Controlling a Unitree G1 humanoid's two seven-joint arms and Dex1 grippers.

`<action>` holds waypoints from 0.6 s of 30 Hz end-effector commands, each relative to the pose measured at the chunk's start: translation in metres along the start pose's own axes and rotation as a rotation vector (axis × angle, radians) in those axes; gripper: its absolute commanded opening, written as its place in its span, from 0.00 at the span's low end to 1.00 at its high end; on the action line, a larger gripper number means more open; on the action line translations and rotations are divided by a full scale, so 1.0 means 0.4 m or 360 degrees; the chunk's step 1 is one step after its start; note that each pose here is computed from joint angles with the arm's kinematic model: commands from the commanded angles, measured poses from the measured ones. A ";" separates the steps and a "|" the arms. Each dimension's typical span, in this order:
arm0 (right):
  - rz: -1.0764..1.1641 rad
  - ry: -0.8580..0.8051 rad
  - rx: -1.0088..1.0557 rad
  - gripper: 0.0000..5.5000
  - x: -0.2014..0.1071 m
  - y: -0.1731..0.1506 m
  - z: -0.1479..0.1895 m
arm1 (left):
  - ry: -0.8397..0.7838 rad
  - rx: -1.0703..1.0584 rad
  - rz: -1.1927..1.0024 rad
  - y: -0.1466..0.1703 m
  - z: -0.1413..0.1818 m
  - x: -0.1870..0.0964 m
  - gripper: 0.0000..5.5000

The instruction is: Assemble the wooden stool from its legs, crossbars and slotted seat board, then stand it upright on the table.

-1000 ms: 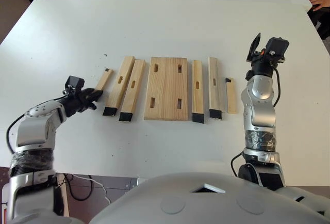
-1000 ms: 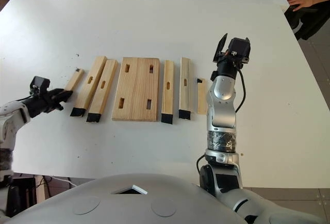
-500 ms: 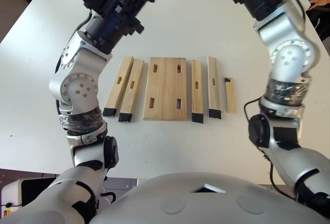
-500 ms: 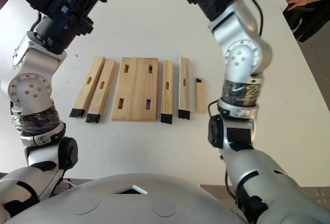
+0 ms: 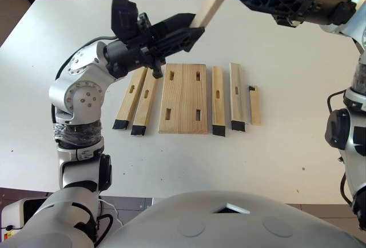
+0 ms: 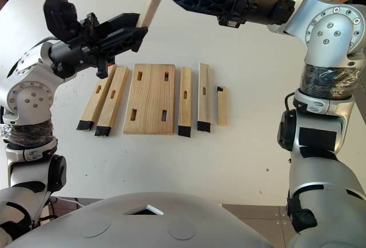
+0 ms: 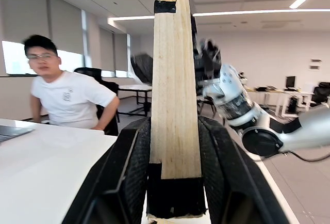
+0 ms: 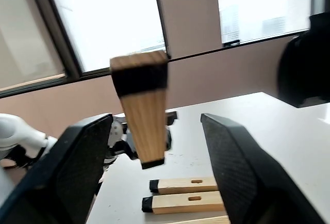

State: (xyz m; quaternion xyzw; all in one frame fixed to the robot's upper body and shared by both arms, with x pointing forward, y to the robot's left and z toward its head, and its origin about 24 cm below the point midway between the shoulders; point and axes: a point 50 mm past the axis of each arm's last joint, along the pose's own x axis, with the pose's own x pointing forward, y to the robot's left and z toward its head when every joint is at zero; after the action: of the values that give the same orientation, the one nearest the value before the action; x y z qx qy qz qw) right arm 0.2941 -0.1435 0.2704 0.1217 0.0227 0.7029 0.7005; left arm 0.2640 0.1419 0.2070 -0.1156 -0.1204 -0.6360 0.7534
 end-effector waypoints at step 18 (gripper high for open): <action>0.0088 -0.0013 0.0020 0.25 0.009 0.034 -0.012 | 0.0073 -0.0005 -0.0117 -0.019 0.008 0.006 0.24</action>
State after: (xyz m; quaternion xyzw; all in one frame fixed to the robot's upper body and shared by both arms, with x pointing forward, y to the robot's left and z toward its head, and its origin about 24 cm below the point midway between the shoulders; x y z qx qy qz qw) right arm 0.2820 -0.1375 0.2719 0.1286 0.0133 0.7218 0.6799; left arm 0.2560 0.1368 0.2052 -0.1042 -0.0993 -0.6651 0.7327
